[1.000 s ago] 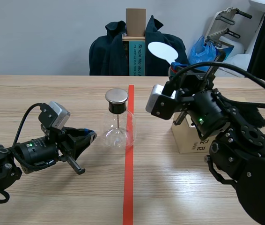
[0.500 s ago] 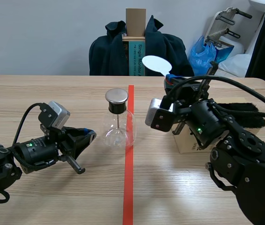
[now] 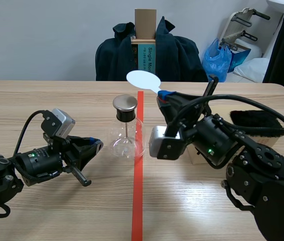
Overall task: Do the electroscope experiment.
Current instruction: 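Move the plate toward and away from the electroscope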
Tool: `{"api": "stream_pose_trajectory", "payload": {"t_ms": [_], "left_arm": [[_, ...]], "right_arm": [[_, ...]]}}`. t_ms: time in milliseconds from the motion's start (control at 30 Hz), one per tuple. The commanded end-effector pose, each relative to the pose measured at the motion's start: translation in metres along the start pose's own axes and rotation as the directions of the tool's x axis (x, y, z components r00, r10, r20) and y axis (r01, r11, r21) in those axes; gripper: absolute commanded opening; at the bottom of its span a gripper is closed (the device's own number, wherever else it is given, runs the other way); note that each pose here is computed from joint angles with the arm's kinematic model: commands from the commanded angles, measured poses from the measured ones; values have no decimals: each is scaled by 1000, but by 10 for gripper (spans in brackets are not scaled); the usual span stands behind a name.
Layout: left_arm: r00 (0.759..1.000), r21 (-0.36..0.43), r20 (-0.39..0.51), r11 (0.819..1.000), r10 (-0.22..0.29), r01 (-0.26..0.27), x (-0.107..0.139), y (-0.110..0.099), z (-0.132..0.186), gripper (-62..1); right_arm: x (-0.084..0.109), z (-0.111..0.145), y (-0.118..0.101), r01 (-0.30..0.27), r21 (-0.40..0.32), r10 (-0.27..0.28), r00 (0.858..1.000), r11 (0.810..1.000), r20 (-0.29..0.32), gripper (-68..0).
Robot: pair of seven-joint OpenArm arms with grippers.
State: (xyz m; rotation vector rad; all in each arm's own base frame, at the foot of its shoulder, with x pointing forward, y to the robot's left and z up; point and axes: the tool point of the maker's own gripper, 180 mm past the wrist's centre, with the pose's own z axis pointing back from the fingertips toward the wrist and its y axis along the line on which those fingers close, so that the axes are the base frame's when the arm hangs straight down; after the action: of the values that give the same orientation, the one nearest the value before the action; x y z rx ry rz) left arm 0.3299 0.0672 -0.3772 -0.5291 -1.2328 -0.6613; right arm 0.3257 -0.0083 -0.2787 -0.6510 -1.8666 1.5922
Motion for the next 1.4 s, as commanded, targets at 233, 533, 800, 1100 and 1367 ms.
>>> {"api": "stream_pose_trajectory", "payload": {"t_ms": [233,533,800,1100,1367], "left_arm": [[999,3,42,1000,-5,5,13,2,-2,-579],[999,3,42,1000,-5,5,13,2,-2,-579],[999,4,42,1000,-5,5,13,2,-2,-579],[999,4,42,1000,-5,5,13,2,-2,-579],[999,4,42,1000,-5,5,13,2,-2,-579]], "right_arm": [[17,5,2,0,15,-2,995,1000,99,-667],[26,6,3,1,20,-4,989,1000,150,-667],[24,6,4,3,27,-7,990,1000,138,-667],[-8,4,4,2,26,-1,999,1000,-40,-667],[-42,9,4,2,26,4,974,1000,-226,-667]]}}
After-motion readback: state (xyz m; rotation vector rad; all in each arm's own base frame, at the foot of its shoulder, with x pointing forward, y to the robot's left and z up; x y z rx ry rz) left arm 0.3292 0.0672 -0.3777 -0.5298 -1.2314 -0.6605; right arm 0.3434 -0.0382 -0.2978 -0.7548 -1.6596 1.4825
